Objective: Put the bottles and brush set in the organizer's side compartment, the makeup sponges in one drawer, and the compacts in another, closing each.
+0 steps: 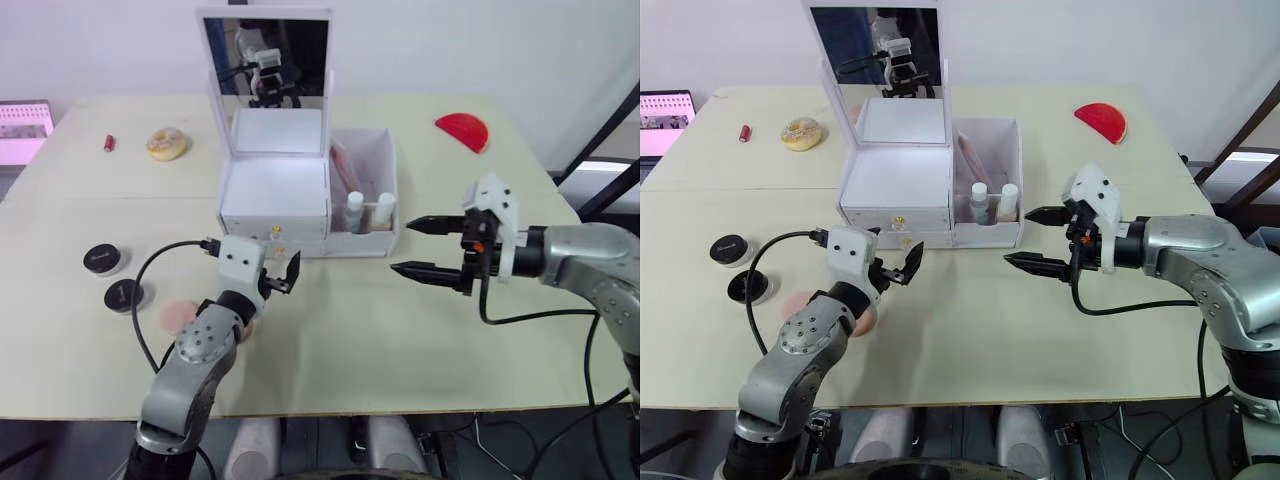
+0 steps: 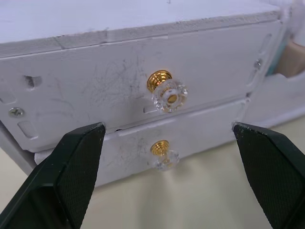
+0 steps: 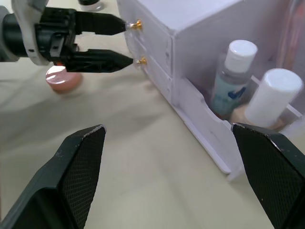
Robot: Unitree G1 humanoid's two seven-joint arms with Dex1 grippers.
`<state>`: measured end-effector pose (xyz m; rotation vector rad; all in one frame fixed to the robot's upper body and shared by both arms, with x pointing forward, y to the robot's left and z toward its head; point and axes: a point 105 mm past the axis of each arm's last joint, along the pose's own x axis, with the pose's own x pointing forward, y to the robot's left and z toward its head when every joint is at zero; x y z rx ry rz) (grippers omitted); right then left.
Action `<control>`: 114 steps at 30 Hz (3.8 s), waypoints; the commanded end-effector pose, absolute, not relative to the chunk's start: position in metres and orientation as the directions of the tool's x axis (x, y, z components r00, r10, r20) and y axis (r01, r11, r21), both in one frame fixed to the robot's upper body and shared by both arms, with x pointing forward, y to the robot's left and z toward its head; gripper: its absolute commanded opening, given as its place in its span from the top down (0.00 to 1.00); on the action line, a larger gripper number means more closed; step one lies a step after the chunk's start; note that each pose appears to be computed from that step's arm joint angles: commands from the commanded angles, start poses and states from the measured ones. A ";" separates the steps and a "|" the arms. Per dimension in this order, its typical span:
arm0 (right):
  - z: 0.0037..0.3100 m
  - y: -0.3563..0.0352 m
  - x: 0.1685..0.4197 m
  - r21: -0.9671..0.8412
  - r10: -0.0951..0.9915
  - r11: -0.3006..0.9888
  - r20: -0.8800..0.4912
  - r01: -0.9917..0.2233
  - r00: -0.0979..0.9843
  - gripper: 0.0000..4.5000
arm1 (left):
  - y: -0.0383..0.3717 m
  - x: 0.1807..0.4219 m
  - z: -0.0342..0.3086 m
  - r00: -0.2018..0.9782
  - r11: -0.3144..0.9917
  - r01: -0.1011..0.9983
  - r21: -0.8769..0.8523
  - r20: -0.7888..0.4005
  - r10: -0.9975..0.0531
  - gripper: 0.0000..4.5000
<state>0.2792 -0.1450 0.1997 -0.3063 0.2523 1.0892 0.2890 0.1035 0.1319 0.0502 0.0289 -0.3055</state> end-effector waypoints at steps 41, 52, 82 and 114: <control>0.217 -0.126 0.286 -0.155 0.870 0.359 -0.301 -0.920 0.390 0.00 | 0.090 0.288 0.159 0.956 0.968 0.248 0.033 0.154 -0.251 0.95; 0.215 -0.123 0.288 -0.149 0.877 0.349 -0.296 -0.925 0.378 0.00 | 0.100 0.248 0.161 0.926 0.931 0.345 0.116 0.116 -0.358 0.95; 0.219 -0.121 0.301 -0.189 0.883 0.328 -0.286 -0.925 0.372 0.00 | 0.106 0.195 0.148 0.810 0.809 0.581 -0.086 -0.030 -0.585 0.95; 0.209 -0.231 0.265 -0.140 0.764 0.533 -0.344 -0.834 0.546 0.00 | 0.384 0.134 0.196 0.955 0.982 0.156 0.104 -0.271 -0.123 0.02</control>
